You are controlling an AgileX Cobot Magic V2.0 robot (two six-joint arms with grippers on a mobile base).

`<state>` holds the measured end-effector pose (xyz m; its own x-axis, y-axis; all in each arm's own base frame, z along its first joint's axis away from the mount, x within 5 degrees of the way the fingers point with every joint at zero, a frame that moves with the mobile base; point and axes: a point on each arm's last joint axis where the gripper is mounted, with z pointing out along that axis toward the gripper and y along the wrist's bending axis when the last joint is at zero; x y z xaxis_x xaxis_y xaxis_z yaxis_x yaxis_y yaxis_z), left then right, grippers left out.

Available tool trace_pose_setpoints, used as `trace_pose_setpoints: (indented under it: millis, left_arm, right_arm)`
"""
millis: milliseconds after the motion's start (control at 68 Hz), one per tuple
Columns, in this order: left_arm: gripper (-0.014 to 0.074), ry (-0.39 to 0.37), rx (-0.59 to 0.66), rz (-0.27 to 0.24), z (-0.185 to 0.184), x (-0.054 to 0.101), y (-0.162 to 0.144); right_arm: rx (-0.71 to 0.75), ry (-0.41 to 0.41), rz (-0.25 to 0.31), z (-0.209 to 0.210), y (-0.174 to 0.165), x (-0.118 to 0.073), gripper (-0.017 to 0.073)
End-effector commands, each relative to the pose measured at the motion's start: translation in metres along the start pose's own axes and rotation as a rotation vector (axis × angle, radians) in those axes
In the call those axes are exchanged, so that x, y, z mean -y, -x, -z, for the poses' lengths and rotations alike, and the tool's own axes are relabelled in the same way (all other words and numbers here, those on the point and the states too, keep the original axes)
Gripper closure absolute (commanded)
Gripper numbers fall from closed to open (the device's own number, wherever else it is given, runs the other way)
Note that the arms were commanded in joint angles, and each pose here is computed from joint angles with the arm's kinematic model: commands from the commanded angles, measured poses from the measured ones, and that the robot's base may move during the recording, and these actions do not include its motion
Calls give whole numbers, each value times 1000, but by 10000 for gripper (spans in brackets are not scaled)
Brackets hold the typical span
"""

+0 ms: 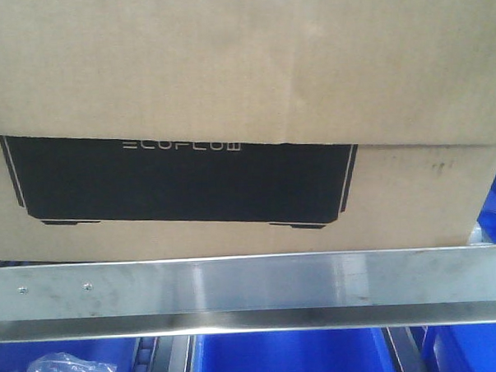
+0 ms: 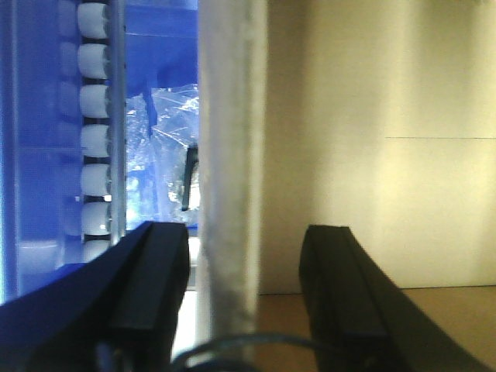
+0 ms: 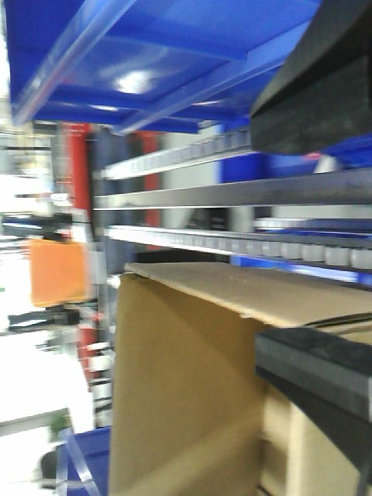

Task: Grab box from left shelf to table start

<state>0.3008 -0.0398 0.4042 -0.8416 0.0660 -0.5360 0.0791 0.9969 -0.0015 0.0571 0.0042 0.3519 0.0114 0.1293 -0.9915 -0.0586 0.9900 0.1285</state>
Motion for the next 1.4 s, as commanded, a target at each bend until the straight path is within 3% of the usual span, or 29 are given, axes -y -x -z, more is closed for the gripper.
trace_pose_setpoints:
  millis: [0,191,486,603,942,1059,1192,1324,1383]
  left_arm:
    - [340,36,97,-4,26,-5,6]
    - [340,73,94,-14,31,-8,7]
    - [340,67,98,-13,31,-8,7]
    - [340,65,97,-12,31,-8,7]
    - [340,58,114,-11,30,-7,9]
    - [340,56,119,-10,30,-7,9]
    - [389,47,118,-7,30,-6,9]
    - [584,42,116,-6,30,-6,9]
    - [692,42,116,-6,30,-6,9]
  right_arm:
    - [-9,0,0,-18,32,-4,-13]
    - [-227,-8,-8,-64,64,-9,-13]
    - [-496,13,-12,-141,71,-12,-13]
    - [-574,60,-6,-168,66,-15,-13]
    - [-758,44,-10,-233,19,-8,-13]
    - [-772,69,6,-245,8,-13,-4]
    - [-759,96,24,-250,4,-21,190]
    - [-749,103,27,-250,9,-23,521]
    - [-746,103,29,-250,11,-24,488]
